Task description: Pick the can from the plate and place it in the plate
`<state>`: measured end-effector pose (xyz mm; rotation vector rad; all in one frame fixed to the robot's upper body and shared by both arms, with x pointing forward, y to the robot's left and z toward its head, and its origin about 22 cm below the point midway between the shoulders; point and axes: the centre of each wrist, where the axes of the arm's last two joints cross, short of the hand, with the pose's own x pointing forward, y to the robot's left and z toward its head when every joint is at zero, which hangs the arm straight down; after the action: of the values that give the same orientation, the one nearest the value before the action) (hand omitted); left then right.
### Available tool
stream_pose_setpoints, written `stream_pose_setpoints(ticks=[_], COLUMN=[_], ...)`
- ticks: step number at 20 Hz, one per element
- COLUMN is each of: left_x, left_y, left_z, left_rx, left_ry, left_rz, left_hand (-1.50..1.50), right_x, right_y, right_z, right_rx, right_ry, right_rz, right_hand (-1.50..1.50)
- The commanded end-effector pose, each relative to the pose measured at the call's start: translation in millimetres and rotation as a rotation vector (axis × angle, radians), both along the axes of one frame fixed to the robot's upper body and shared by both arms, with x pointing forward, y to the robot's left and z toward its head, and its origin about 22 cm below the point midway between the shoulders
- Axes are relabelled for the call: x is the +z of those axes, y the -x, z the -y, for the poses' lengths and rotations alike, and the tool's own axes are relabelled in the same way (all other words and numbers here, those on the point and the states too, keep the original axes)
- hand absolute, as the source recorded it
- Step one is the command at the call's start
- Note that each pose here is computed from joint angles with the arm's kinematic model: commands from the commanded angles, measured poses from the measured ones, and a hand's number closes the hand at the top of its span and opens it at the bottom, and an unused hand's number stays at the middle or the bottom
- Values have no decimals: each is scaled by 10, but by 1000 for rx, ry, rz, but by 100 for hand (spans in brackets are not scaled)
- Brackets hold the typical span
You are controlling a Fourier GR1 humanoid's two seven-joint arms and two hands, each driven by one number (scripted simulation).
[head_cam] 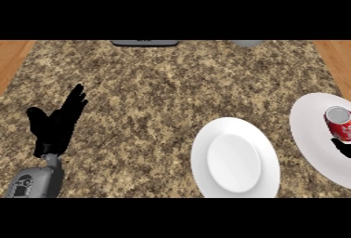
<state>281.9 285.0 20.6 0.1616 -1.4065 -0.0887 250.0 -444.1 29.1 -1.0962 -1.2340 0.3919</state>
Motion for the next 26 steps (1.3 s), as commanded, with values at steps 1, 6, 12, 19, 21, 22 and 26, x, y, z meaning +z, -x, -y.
stream_pose_setpoints(ticks=[1,6,12,19,21,22,26], left_x=[-19,-84,-43,-60,-59,-27,150], left_y=[32,15,-26,175,65,139,-26], left_z=[-7,143,35,-244,16,-27,-25], left_rx=[2,12,35,29,40,15,15], left_ry=[7,-4,-1,-16,0,-7,-1], left_rz=[-11,-4,-4,-9,-2,-10,-7], left_hand=[0,0,0,0,0,0,0], right_x=[-240,-159,160,266,328,249,311], right_y=[21,-164,-113,105,156,317,383], right_z=[199,190,245,289,320,490,549], right_rx=[82,155,359,240,290,282,292], right_ry=[-82,-27,-194,-548,-616,-658,-675], right_rz=[-46,109,475,427,378,367,381], right_hand=[-150,-150,-150,-150,-150,-150,-150])
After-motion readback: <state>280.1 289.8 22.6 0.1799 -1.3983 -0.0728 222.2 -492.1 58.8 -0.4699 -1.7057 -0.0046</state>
